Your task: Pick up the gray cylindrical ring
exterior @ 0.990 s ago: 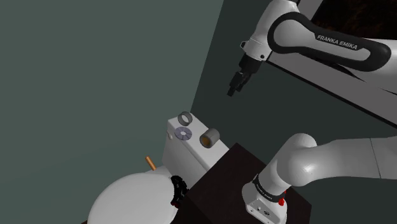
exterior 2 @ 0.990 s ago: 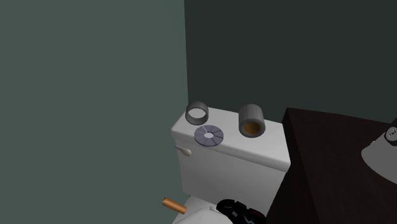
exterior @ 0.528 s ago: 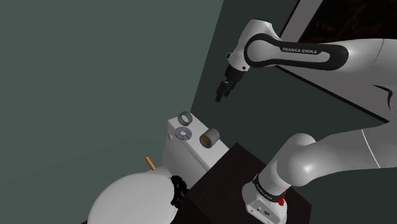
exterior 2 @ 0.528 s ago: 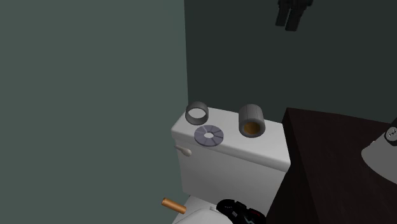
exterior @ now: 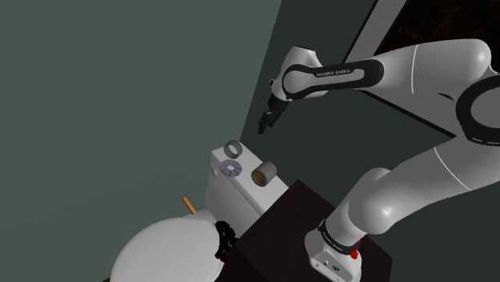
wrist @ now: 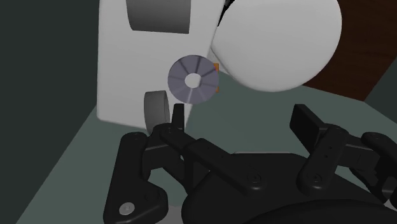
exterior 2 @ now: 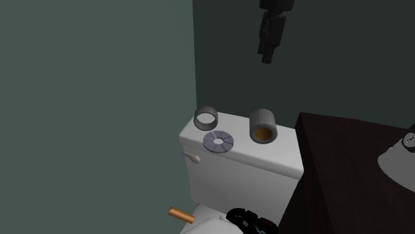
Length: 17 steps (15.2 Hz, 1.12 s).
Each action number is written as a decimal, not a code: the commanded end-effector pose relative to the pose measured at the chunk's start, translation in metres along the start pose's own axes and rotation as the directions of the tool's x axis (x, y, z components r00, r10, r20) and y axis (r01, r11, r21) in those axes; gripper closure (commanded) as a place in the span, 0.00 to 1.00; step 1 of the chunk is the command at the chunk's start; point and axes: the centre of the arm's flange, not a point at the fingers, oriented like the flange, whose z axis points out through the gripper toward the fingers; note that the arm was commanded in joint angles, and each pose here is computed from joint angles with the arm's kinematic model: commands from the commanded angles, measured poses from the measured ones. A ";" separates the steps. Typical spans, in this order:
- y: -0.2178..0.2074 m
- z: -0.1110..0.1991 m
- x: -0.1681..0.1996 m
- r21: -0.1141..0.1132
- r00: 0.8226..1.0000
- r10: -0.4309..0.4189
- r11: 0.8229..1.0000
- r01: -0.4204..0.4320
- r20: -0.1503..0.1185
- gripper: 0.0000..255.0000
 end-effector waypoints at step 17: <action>0.087 0.181 0.125 -0.038 0.997 -0.070 0.997 0.070 -0.011 0.00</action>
